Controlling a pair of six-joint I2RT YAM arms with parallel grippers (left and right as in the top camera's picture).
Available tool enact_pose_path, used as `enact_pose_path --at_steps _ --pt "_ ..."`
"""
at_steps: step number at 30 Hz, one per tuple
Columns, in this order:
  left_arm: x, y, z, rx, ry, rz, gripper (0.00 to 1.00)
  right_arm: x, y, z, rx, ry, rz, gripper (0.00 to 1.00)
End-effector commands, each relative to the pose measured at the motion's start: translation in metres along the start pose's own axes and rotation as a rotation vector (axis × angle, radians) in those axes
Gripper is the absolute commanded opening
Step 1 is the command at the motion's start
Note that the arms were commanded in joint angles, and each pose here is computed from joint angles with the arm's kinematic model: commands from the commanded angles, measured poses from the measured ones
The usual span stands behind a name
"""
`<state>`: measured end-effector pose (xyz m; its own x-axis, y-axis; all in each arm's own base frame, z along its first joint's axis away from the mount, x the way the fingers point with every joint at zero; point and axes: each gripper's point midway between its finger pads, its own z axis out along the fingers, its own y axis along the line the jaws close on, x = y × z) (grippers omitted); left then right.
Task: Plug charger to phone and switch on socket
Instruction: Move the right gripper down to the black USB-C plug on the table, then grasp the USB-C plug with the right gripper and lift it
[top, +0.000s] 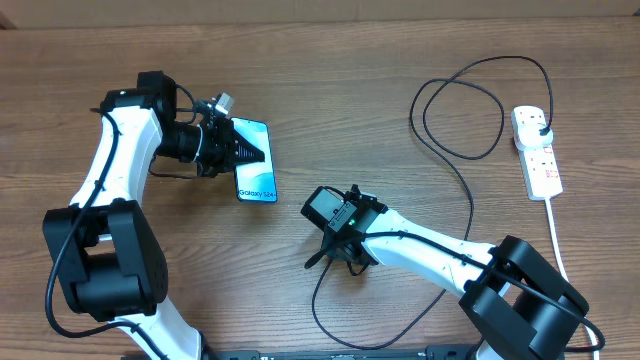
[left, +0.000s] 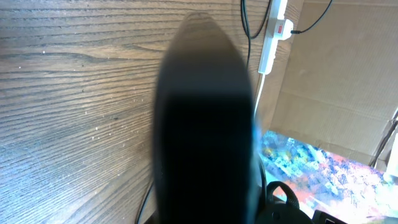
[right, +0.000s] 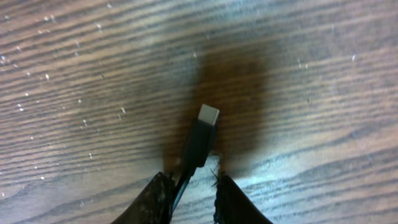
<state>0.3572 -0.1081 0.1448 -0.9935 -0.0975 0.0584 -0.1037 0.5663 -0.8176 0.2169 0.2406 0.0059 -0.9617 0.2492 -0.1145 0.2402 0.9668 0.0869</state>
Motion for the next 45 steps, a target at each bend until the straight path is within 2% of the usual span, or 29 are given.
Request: enact_pose_path --at_steps 1,4,10,15,18,22,29,32,36,39,43,45 --pt "-0.004 -0.01 -0.003 0.023 -0.012 0.028 0.04 0.0 0.009 -0.005 -0.028 0.018 0.078 0.28" --pt "-0.005 -0.01 -0.003 0.023 -0.012 0.029 0.04 0.001 0.008 -0.004 -0.022 0.016 0.12 0.32" --pt "-0.004 -0.01 -0.003 0.024 -0.01 0.03 0.04 -0.001 0.001 0.003 0.011 -0.006 0.133 0.31" --pt "-0.004 -0.01 -0.003 0.024 -0.01 0.032 0.04 0.0 -0.001 0.004 0.015 -0.004 0.167 0.21" --pt "-0.004 -0.01 -0.003 0.024 -0.01 0.032 0.04 0.001 -0.003 0.006 0.019 -0.007 0.18 0.19" --pt "-0.004 -0.01 -0.003 0.023 -0.01 0.032 0.04 0.0 -0.005 0.006 0.026 -0.013 0.18 0.04" --pt "-0.004 0.01 -0.004 -0.09 -0.011 0.021 0.04 0.002 -0.006 0.0 0.02 0.012 0.123 0.04" --pt "-0.004 -0.003 -0.006 -0.006 -0.013 0.02 0.04 -0.001 -0.007 -0.015 -0.008 0.037 0.079 0.04" --pt "-0.006 -0.033 -0.014 0.185 -0.036 0.11 0.04 -0.013 -0.003 -0.052 -0.122 0.009 -0.056 0.04" --pt "-0.006 -0.054 -0.023 0.325 -0.066 0.196 0.04 -0.016 0.015 -0.091 -0.291 -0.028 -0.183 0.04" --pt "-0.006 -0.076 -0.037 0.475 -0.104 0.255 0.04 0.006 0.054 -0.152 -0.615 -0.037 -0.442 0.04" --pt "-0.005 -0.083 -0.041 0.52 -0.115 0.271 0.04 0.014 0.056 -0.165 -0.662 -0.047 -0.516 0.04"
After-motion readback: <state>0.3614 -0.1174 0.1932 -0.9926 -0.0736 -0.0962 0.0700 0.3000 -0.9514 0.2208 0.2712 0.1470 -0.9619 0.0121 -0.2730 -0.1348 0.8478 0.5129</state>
